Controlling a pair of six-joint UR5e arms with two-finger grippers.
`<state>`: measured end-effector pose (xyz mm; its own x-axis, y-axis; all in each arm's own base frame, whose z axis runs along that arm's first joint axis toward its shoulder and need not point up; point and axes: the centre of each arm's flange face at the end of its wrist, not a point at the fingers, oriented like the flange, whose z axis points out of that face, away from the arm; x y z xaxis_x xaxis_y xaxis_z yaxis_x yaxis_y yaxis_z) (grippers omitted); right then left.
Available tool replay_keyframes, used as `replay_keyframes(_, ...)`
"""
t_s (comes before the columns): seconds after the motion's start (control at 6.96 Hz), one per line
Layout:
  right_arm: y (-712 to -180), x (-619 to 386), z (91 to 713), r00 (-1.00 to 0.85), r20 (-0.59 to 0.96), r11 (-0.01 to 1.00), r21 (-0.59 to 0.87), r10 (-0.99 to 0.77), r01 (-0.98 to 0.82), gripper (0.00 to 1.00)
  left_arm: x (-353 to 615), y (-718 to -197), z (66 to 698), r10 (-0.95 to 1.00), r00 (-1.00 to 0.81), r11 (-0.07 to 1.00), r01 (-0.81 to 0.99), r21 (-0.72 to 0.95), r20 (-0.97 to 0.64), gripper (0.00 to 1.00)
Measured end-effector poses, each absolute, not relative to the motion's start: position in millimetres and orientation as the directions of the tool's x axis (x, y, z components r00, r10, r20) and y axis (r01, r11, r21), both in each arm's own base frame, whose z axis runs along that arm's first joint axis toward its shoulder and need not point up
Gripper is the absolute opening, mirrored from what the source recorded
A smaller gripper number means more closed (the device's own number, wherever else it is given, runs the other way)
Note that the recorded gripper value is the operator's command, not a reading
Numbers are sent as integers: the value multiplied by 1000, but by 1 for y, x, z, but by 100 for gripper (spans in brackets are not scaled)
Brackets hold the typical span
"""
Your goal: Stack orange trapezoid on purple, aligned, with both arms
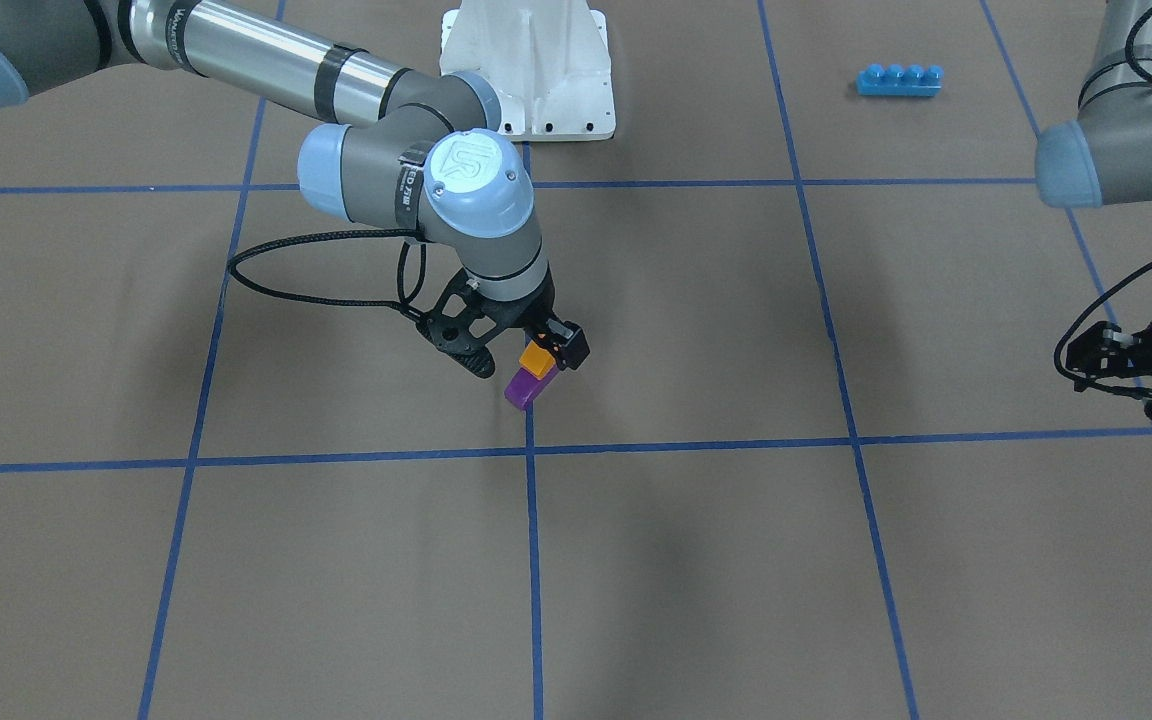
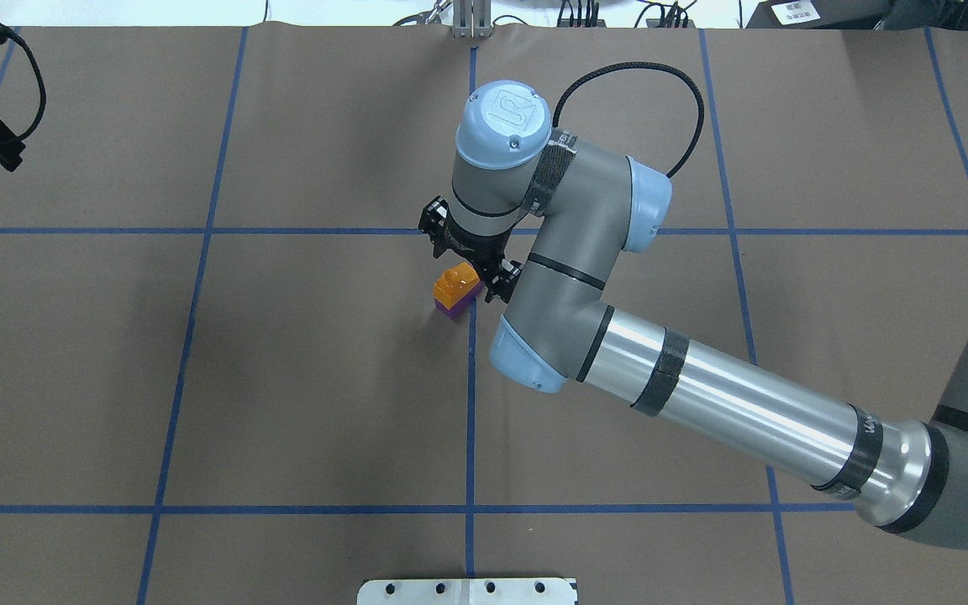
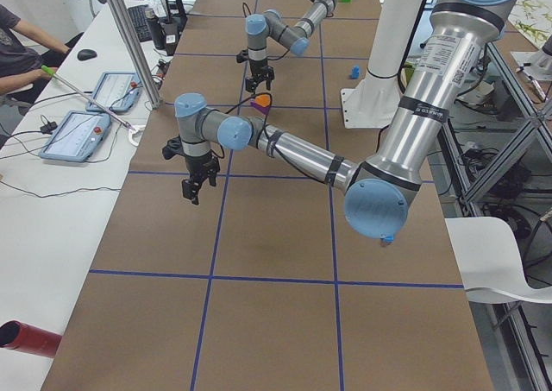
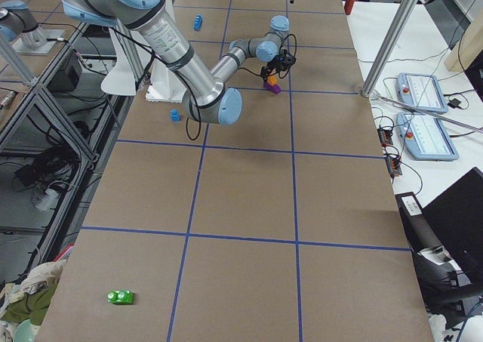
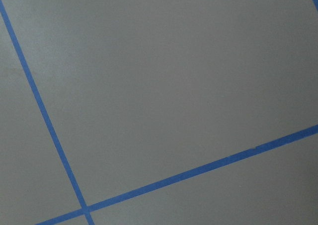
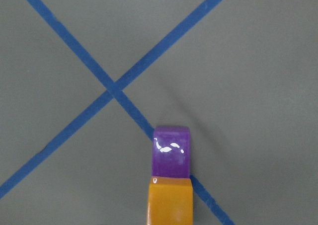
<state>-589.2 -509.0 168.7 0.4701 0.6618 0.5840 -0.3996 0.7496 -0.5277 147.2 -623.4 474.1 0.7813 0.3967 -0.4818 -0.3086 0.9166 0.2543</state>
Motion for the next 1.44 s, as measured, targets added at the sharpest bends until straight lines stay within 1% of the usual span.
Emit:
replay_keyframes(0.29, -509, -542, 140, 506, 615, 796, -465, 605, -387, 100, 145, -624, 472, 400, 780, 915, -304, 267, -481, 100)
replay_keyframes(0.43, -505, -501, 136, 538, 638, 834, -410, 551, -369, 100, 140, -625, 471, 399, 776, 914, -294, 279, -488, 100)
replay_keyframes(0.57, -502, -456, 151, 564, 664, 871, -347, 491, -349, 100, 127, -626, 471, 392, 766, 917, -278, 287, -509, 100)
replay_keyframes(0.86, -513, -359, 223, 644, 692, 942, -183, 326, -281, 100, 89, -625, 481, 412, 735, 908, -280, 312, -538, 100)
replay_keyframes(1.01, -523, -321, 264, 692, 681, 968, -113, 240, -225, 100, 66, -623, 493, 394, 733, 916, -262, 304, -555, 100)
replay_keyframes(1.44, -545, -197, 386, 769, 639, 999, 16, 15, -32, 100, -9, -619, 543, 353, 709, 934, -227, 277, -610, 100)
